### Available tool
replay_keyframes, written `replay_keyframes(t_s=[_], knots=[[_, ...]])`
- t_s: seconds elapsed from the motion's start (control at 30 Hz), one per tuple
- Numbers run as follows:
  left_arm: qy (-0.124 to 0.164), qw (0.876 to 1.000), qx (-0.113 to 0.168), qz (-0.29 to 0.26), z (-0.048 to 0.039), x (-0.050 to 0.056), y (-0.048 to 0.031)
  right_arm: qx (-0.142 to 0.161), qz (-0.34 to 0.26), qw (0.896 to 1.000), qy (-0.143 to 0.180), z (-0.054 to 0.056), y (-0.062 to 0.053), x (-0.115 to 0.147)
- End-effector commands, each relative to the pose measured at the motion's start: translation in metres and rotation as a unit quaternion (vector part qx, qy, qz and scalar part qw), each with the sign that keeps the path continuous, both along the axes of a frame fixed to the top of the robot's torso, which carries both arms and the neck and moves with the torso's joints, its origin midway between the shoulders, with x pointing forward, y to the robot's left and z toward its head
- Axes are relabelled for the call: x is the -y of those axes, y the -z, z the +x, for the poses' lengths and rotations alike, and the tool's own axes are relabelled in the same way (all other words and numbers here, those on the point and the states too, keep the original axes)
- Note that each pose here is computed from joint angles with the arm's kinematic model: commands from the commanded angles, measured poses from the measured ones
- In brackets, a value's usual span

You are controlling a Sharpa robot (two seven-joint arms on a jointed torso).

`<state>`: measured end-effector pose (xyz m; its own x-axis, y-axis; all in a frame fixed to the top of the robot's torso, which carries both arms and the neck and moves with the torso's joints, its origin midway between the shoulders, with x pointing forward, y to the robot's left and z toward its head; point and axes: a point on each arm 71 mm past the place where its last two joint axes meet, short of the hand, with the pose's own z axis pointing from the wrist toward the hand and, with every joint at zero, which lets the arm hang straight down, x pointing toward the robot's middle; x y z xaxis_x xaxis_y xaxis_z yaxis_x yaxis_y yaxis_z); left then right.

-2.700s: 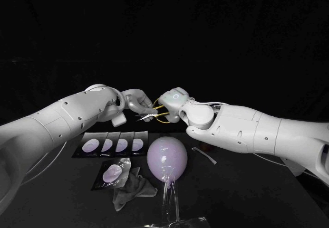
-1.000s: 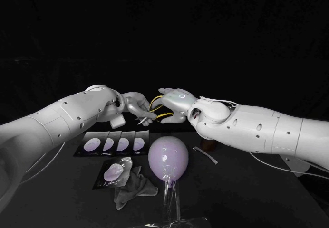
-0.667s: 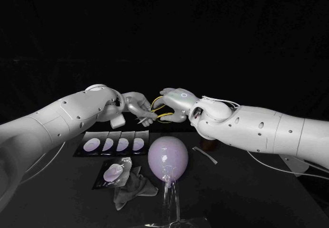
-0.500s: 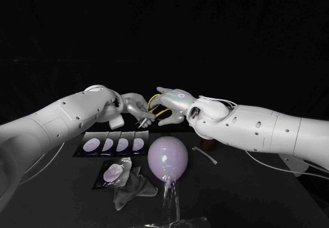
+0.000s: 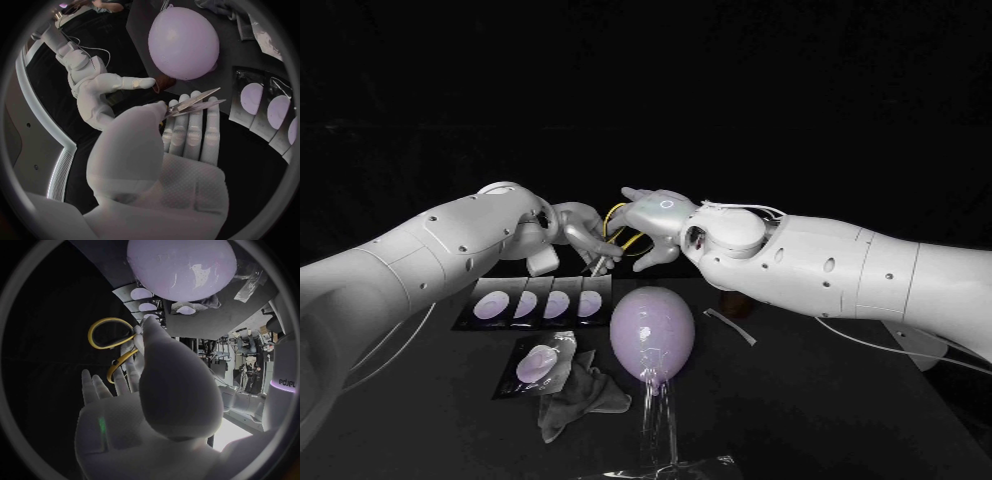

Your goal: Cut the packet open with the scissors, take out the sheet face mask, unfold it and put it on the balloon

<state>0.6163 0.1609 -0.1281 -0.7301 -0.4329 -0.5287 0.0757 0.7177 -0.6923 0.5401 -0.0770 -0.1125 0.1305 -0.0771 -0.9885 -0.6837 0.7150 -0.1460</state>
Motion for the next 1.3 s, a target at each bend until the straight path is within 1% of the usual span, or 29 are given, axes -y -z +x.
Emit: replay_keyframes(t_s=[0.03, 0.23, 0.37, 0.5, 0.7, 0.83, 1.07, 1.2, 1.3], knots=[[-0.037, 0.999, -0.033, -0.005, 0.0022, -0.008, -0.0011, 0.005, -0.068, 0.997, 0.02, 0.001, 0.01, 0.0], [-0.043, 0.997, -0.059, -0.012, 0.0005, -0.008, 0.0008, 0.022, -0.098, 0.993, 0.056, 0.005, 0.011, -0.001], [-0.043, 0.996, -0.078, -0.02, -0.001, -0.007, 0.0019, 0.031, -0.117, 0.99, 0.071, 0.007, 0.013, -0.002], [-0.043, 0.994, -0.1, -0.031, -0.0027, -0.006, 0.0029, 0.037, -0.14, 0.986, 0.078, 0.007, 0.017, -0.004], [-0.045, 0.992, -0.115, -0.04, -0.0036, -0.006, 0.0034, 0.037, -0.168, 0.982, 0.085, 0.006, 0.026, -0.007], [-0.049, 0.991, -0.119, -0.041, -0.0036, -0.007, 0.0036, 0.041, -0.168, 0.982, 0.08, 0.005, 0.029, -0.007], [-0.055, 0.99, -0.121, -0.039, -0.0033, -0.008, 0.0038, 0.056, -0.143, 0.986, 0.061, 0.001, 0.027, -0.009], [-0.056, 0.99, -0.121, -0.036, -0.0034, -0.008, 0.004, 0.061, -0.119, 0.99, 0.048, -0.003, 0.025, -0.008], [-0.057, 0.991, -0.12, -0.034, -0.0033, -0.009, 0.004, 0.057, -0.096, 0.993, 0.042, -0.006, 0.023, -0.005]])
